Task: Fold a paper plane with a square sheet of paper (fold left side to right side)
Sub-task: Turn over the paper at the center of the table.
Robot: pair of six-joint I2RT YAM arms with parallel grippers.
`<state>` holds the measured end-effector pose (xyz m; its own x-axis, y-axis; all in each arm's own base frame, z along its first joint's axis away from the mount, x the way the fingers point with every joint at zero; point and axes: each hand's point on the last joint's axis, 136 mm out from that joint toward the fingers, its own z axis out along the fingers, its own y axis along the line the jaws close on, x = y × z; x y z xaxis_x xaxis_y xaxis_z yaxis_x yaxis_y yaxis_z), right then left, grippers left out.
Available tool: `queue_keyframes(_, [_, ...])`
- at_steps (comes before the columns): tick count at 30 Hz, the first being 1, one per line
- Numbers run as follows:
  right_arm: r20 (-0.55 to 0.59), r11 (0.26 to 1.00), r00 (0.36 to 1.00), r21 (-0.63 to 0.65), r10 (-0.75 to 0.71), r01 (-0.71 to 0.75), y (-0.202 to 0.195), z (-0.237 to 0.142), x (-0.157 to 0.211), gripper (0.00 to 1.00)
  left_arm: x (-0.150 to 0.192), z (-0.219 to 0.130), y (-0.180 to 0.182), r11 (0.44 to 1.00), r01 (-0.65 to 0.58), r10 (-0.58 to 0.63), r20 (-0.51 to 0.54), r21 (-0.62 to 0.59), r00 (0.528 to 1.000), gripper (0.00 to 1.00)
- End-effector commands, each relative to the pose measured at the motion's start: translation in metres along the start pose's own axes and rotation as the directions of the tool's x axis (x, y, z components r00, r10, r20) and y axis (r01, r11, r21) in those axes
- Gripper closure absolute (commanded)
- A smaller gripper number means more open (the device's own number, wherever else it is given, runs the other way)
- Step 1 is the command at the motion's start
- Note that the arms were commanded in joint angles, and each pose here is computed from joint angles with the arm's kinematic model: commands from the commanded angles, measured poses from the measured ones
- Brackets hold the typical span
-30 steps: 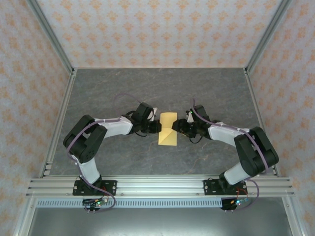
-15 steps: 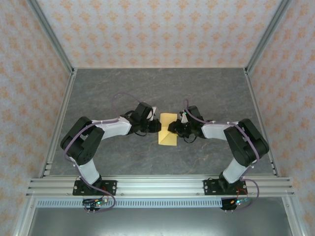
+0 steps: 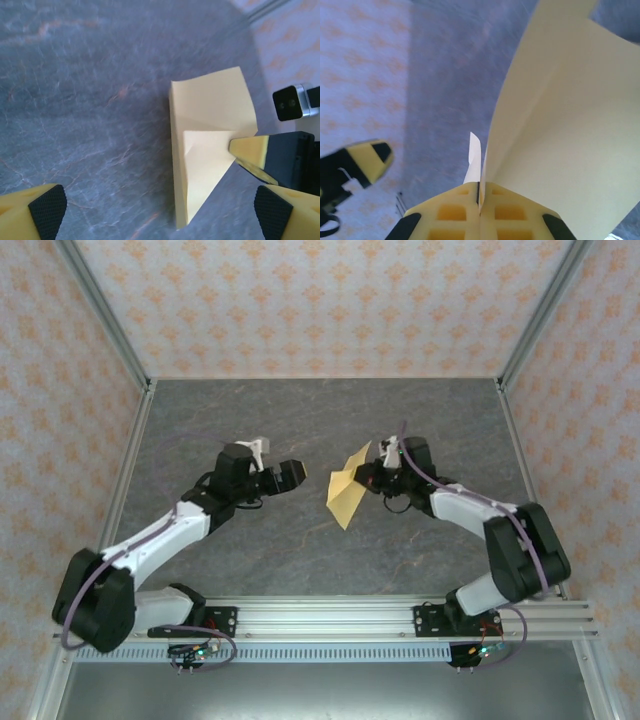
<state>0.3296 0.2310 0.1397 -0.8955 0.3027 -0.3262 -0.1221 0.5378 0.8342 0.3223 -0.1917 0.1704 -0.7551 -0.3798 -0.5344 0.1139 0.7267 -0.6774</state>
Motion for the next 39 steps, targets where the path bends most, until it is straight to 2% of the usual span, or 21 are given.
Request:
queue_keyframes(1, [0.115,0.971,0.986,-0.192,-0.120,0.141,0.074,-0.034,-0.036,1.00,-0.021,-0.025,-0.043,0.984,0.048,-0.061,0.072,0.171,0.996,0.00])
queue_keyframes(6, [0.173,0.897,0.971,-0.382,-0.167,0.223,0.152,-0.073,-0.048,1.00,-0.039,-0.056,-0.103,0.912,0.045,-0.082,0.073,0.407,0.994,0.00])
queue_keyframes(10, [0.189,0.855,0.965,-0.455,-0.181,0.249,0.188,-0.092,-0.047,1.00,-0.052,-0.073,-0.135,0.845,0.038,-0.097,0.083,0.533,0.992,0.00])
queue_keyframes(16, [0.168,0.812,0.967,-0.526,-0.193,0.254,0.224,-0.100,-0.032,1.00,-0.063,-0.091,-0.166,0.757,0.032,-0.115,0.085,0.652,0.990,0.01])
queue_keyframes(23, [0.142,0.780,0.970,-0.577,-0.196,0.242,0.247,-0.098,-0.017,0.99,-0.055,-0.092,-0.195,0.717,0.019,-0.090,0.066,0.697,0.994,0.06])
queue_keyframes(27, [0.136,0.774,0.976,-0.595,-0.171,0.218,0.249,-0.099,-0.016,0.99,-0.059,-0.094,-0.199,0.716,0.009,-0.096,0.085,0.698,0.992,0.16])
queue_keyframes(39, [0.126,0.778,0.981,-0.598,-0.147,0.193,0.243,-0.099,-0.013,0.95,-0.057,-0.093,-0.200,0.731,0.009,-0.089,0.083,0.682,0.993,0.67])
